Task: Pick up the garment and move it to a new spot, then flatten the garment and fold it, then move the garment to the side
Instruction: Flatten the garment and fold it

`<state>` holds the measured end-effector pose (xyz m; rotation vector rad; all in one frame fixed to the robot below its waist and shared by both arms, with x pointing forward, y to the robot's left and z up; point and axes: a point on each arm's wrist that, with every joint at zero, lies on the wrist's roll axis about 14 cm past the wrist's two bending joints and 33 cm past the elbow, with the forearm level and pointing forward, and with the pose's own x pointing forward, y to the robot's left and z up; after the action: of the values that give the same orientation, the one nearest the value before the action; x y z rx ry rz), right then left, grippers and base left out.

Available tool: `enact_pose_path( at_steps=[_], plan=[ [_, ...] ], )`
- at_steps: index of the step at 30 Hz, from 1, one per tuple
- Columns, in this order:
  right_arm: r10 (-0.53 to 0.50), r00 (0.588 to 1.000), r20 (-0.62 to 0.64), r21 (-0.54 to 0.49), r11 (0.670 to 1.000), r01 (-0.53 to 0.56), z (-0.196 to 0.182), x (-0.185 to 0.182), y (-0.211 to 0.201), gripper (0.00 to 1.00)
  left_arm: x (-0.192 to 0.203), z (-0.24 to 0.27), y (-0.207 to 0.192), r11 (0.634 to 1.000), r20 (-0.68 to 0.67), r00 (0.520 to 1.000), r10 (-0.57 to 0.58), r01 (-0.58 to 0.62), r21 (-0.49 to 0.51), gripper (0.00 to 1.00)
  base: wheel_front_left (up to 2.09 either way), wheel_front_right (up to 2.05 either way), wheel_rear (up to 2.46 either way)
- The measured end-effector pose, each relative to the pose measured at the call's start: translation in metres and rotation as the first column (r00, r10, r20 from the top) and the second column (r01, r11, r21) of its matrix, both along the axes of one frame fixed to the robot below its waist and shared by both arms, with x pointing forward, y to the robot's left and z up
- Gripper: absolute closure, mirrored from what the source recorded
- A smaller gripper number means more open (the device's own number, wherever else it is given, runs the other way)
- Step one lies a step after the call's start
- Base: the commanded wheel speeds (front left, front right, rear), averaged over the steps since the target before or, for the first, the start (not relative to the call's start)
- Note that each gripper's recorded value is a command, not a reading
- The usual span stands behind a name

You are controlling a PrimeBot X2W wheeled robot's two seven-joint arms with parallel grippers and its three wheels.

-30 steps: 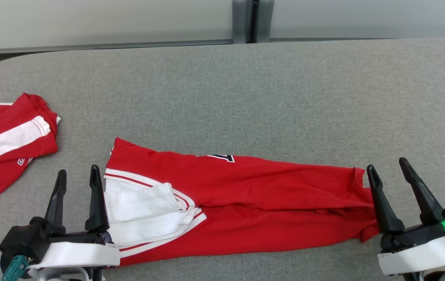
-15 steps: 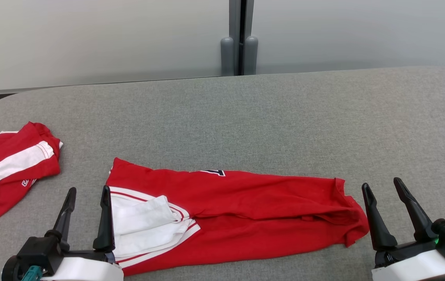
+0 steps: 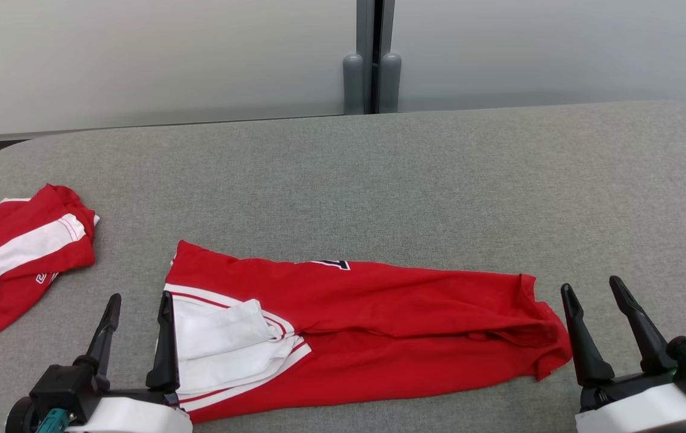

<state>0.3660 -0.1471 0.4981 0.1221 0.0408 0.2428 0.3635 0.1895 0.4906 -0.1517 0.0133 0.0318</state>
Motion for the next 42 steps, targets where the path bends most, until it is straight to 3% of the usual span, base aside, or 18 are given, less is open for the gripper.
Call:
enact_pose_path(
  at_steps=[10,17,23,24,25,26,34,42],
  plan=[
    [0.003,0.984,-0.176,-0.008,1.000,-0.005,-0.057,0.021,-0.002,0.00,0.022,-0.003,-0.008,1.000,-0.003,1.000,-0.024,0.024,-0.009,0.00,0.00,0.00,0.00],
    [0.033,0.921,-0.389,0.033,0.999,-0.022,-0.128,0.007,0.016,0.00,0.029,-0.014,-0.001,1.000,-0.024,1.000,-0.004,0.004,-0.016,0.00,0.00,0.00,0.00],
    [0.035,0.897,-0.440,0.080,0.997,0.000,-0.146,-0.002,0.024,0.00,0.031,-0.018,0.003,1.000,-0.025,1.000,0.010,-0.011,-0.022,0.00,0.00,0.00,0.00],
    [0.042,0.894,-0.445,0.093,0.996,0.000,-0.147,-0.002,0.028,0.03,0.031,-0.018,0.003,1.000,-0.026,1.000,0.010,-0.011,-0.022,0.00,0.00,0.00,0.00],
    [0.045,0.892,-0.450,0.095,0.995,-0.003,-0.148,-0.002,0.029,0.44,0.033,-0.019,0.002,1.000,-0.026,1.000,0.007,-0.008,-0.023,0.00,0.00,0.00,0.00],
    [0.051,0.889,-0.455,0.107,0.994,-0.003,-0.149,0.000,0.031,1.00,0.034,-0.020,0.001,1.000,-0.026,1.000,0.002,-0.002,-0.022,0.00,0.00,0.00,0.00],
    [0.031,0.901,-0.433,0.110,0.994,0.019,-0.144,0.006,0.018,1.00,0.040,-0.018,-0.001,1.000,-0.014,1.000,-0.014,0.013,-0.013,0.00,0.00,0.00,0.00],
    [-0.168,0.890,-0.424,-0.024,0.984,0.175,-0.140,-0.001,-0.080,1.00,0.043,-0.020,-0.008,0.999,-0.018,0.999,-0.030,0.030,-0.022,0.00,0.00,0.00,0.00]
  ],
)
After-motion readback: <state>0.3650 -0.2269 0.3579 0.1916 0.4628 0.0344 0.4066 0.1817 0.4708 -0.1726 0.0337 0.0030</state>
